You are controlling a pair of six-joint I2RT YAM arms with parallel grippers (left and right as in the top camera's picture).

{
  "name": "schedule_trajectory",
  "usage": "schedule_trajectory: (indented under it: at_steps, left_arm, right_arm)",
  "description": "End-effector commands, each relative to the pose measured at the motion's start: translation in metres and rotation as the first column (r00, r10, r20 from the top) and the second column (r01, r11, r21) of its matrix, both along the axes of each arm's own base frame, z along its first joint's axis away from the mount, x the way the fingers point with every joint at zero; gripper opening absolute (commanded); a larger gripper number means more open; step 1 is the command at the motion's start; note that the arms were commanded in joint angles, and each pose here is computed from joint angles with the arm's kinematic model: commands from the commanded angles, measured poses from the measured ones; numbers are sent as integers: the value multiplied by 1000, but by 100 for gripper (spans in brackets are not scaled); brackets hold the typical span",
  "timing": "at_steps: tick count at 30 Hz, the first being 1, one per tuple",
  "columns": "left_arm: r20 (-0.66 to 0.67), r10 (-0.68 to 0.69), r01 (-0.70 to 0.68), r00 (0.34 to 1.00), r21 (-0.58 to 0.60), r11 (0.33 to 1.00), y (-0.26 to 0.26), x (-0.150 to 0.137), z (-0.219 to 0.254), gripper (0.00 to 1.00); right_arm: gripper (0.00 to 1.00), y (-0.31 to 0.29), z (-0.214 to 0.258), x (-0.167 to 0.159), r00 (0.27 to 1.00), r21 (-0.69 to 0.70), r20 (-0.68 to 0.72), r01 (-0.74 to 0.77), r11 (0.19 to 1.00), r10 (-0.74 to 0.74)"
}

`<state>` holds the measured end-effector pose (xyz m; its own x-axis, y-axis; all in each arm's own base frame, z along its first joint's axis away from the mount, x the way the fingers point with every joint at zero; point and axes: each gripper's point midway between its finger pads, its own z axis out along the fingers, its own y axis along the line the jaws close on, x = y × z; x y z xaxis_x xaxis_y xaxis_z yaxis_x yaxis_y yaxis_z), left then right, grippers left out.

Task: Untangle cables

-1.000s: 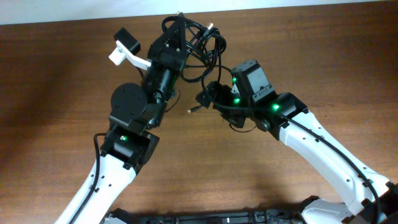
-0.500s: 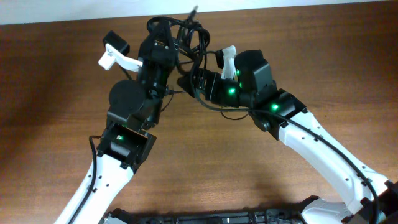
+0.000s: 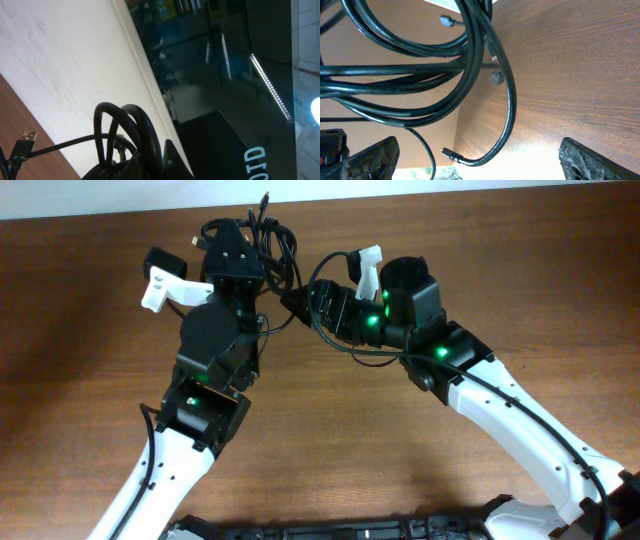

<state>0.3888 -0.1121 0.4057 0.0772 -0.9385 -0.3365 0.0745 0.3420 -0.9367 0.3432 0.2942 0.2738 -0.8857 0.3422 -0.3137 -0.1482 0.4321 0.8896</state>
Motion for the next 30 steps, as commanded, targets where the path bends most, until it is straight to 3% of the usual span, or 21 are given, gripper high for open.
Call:
schedule_trajectory:
  at_steps: [1, 5, 9, 16, 21, 30]
  left_arm:
    - [61, -49, 50, 997, -7, 999, -3, -9, 27, 0]
    - [73, -215, 217, 974, -18, 976, -31, -11, 29, 0]
    - [80, -281, 286, 956, -60, 956, -42, -14, 30, 0]
    - [125, -252, 263, 960, -75, 962, -36, -14, 41, 0]
    - [198, -229, 252, 953, -98, 963, -31, -18, 59, 0]
    - [325, -170, 228, 930, -149, 962, -18, -28, 89, 0]
  right_arm:
    - [99, -15, 2, 18, 994, 36, -57, 98, 995, -95]
    - [100, -10, 10, 21, 993, 69, -42, 111, 991, -109]
    - [100, 1, 5, 16, 994, 55, -45, 102, 993, -100]
    - [100, 7, -11, 3, 992, 8, -103, 76, 997, -74]
    - [100, 3, -55, -8, 982, -181, -136, 103, 978, -128]
    - [100, -9, -109, -15, 954, -345, -229, 106, 933, -193]
